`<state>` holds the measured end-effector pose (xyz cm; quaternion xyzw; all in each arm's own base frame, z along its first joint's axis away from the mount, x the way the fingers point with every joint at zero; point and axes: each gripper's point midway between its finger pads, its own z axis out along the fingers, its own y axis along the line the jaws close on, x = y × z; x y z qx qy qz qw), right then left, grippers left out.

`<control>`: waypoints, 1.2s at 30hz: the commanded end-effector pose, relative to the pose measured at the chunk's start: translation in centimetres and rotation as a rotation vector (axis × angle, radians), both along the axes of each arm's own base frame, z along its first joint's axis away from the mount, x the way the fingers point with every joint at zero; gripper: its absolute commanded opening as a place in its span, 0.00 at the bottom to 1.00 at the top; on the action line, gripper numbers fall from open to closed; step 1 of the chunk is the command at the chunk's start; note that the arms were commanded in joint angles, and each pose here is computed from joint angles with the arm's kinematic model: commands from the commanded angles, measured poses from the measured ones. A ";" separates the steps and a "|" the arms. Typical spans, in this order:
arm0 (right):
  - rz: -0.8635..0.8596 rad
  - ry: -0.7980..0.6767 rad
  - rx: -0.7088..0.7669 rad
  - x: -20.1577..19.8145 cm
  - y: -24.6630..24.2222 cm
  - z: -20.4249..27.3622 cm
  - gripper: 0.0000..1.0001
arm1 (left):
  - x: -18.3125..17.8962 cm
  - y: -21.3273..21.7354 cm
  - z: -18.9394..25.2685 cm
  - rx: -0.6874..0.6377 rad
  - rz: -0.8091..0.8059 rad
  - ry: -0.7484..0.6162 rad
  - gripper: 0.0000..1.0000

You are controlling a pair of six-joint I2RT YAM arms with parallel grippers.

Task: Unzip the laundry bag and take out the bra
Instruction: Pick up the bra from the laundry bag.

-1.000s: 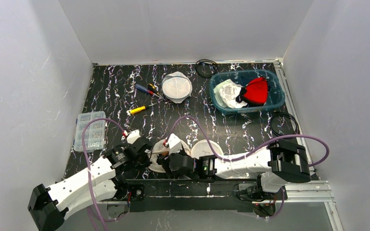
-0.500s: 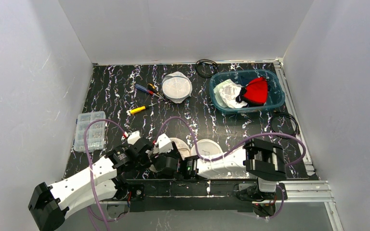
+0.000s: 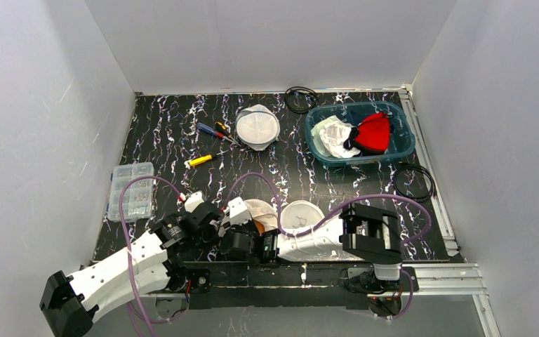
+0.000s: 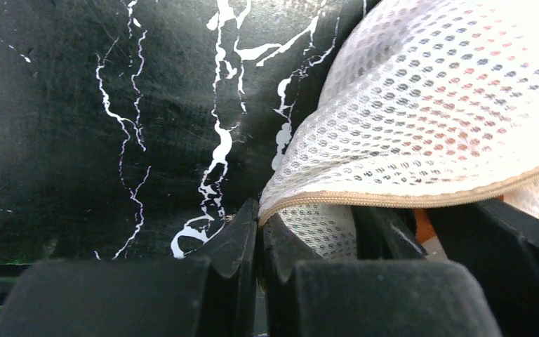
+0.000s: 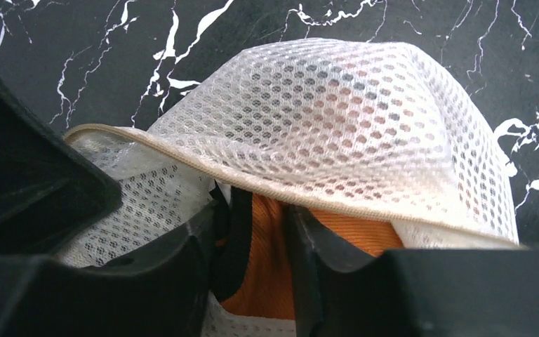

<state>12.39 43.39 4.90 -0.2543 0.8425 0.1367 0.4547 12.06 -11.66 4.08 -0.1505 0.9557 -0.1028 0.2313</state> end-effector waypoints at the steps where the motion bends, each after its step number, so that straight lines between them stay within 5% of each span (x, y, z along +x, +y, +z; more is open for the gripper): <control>1: -0.060 -0.024 -0.001 0.7 -1.0 0.5 0.39 | -0.3 0.3 -0.2 -0.003 0.008 0.003 0.00; 10: -0.029 -0.010 0.074 0.2 -2.2 3.6 0.01 | -0.2 0.2 0.2 -0.012 0.006 -0.005 0.00; 16: 0.091 0.011 0.127 -1.1 -2.0 5.7 0.01 | 0.0 0.0 0.8 -0.016 0.006 -0.017 0.00; 27: 0.689 0.056 0.116 -7.8 -2.0 8.7 0.01 | 1.6 -0.8 4.2 -0.050 0.001 -0.099 0.00; 36: 0.864 0.056 0.193 -10.3 -2.3 11.4 0.01 | 3.0 -2.1 5.4 -0.036 -0.020 -0.110 0.00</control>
